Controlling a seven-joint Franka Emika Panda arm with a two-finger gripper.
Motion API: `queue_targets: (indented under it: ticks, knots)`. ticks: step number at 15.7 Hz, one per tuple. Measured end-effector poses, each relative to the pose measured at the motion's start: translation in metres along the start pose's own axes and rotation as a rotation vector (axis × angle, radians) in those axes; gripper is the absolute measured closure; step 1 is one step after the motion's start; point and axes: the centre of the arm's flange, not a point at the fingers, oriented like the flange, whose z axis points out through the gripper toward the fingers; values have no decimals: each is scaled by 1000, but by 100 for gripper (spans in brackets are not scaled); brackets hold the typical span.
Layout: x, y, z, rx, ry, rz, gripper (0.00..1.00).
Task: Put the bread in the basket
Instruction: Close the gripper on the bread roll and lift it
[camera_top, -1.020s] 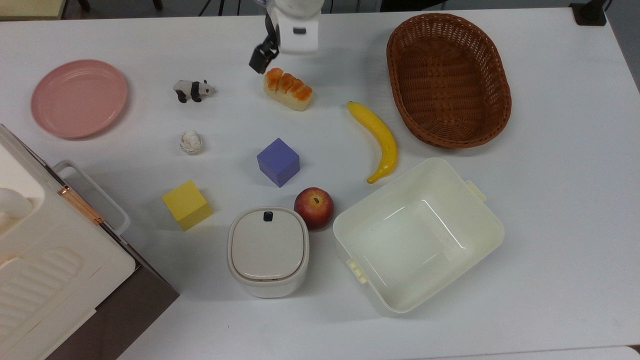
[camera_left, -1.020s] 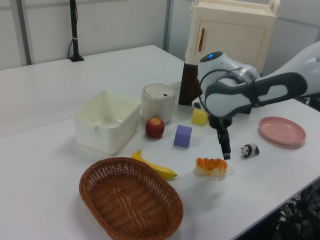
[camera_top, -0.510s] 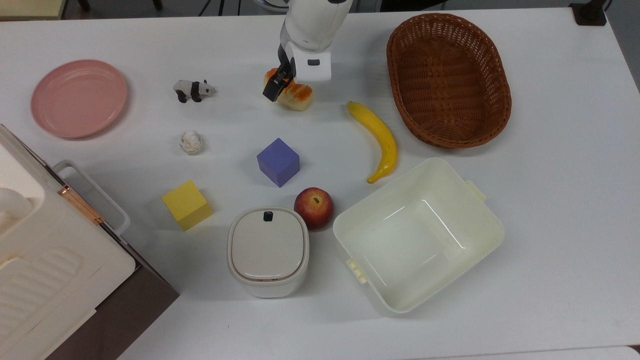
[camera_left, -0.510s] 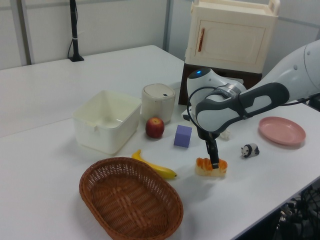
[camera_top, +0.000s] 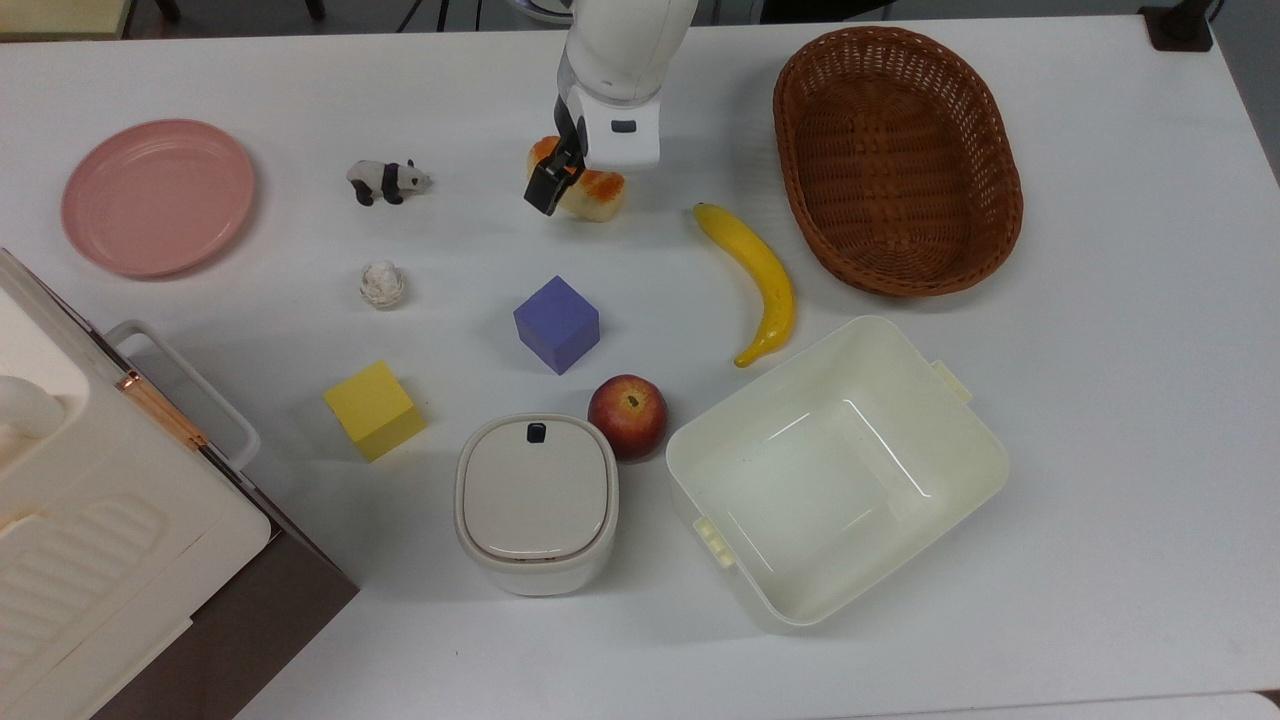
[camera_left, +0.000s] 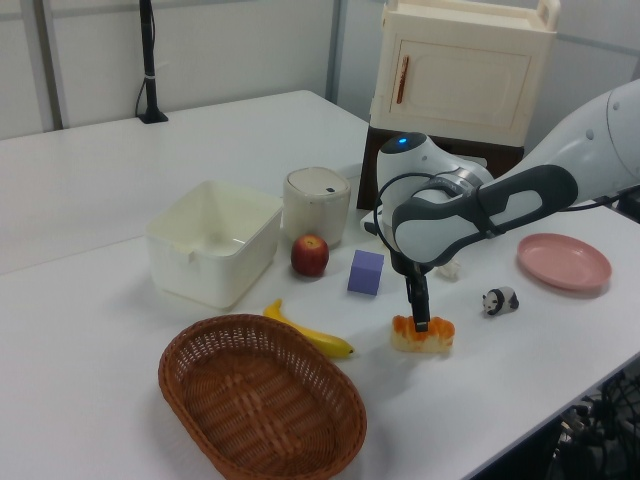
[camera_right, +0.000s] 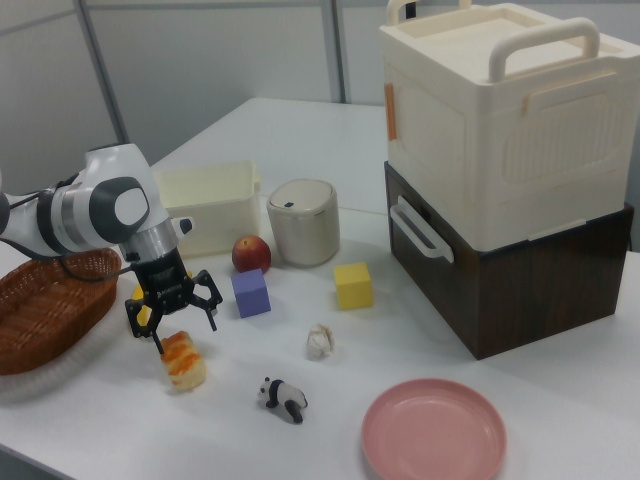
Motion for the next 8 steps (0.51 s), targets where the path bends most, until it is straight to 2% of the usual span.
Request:
queue_targets:
  ticks: [8]
  knots:
    - [2,-4,11,30,-33,-10,0]
